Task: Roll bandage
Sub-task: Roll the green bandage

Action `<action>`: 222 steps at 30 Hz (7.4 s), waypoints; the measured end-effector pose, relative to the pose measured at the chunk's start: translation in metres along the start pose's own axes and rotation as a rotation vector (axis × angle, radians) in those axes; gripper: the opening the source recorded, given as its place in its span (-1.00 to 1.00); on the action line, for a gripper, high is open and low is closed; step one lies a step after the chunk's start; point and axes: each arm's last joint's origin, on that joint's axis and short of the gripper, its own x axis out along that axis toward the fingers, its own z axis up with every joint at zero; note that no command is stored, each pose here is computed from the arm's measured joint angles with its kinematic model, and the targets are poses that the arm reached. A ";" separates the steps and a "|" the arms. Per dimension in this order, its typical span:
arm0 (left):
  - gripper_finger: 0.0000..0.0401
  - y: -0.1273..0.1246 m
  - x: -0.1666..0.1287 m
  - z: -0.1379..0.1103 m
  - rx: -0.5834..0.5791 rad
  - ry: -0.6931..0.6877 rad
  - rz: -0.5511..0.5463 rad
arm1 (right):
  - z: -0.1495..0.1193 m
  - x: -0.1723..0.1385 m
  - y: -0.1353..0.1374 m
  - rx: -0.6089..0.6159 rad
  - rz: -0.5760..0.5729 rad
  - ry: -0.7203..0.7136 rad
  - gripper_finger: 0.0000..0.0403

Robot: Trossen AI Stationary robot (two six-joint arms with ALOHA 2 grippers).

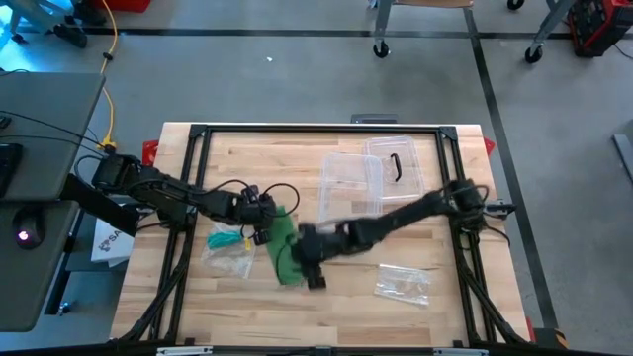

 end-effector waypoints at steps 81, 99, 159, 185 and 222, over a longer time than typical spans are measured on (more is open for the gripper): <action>0.09 0.040 -0.036 0.005 -0.200 -0.072 -0.030 | -0.043 0.036 -0.191 0.213 -0.083 -0.161 -0.47; 0.08 0.024 -0.031 0.003 -0.291 -0.091 0.058 | -0.048 0.036 -0.169 0.162 0.002 -0.019 -0.99; -0.08 -0.092 -0.004 -0.021 -0.153 -0.159 -0.409 | -0.035 0.033 -0.120 0.220 -0.184 0.048 -1.00; -0.08 -0.163 -0.010 -0.032 -0.197 -0.221 -0.715 | -0.040 0.060 -0.069 0.238 0.021 0.011 -1.00; -0.10 -0.182 -0.030 -0.038 -0.372 -0.222 -0.351 | -0.038 0.059 -0.047 0.156 0.000 0.015 -1.00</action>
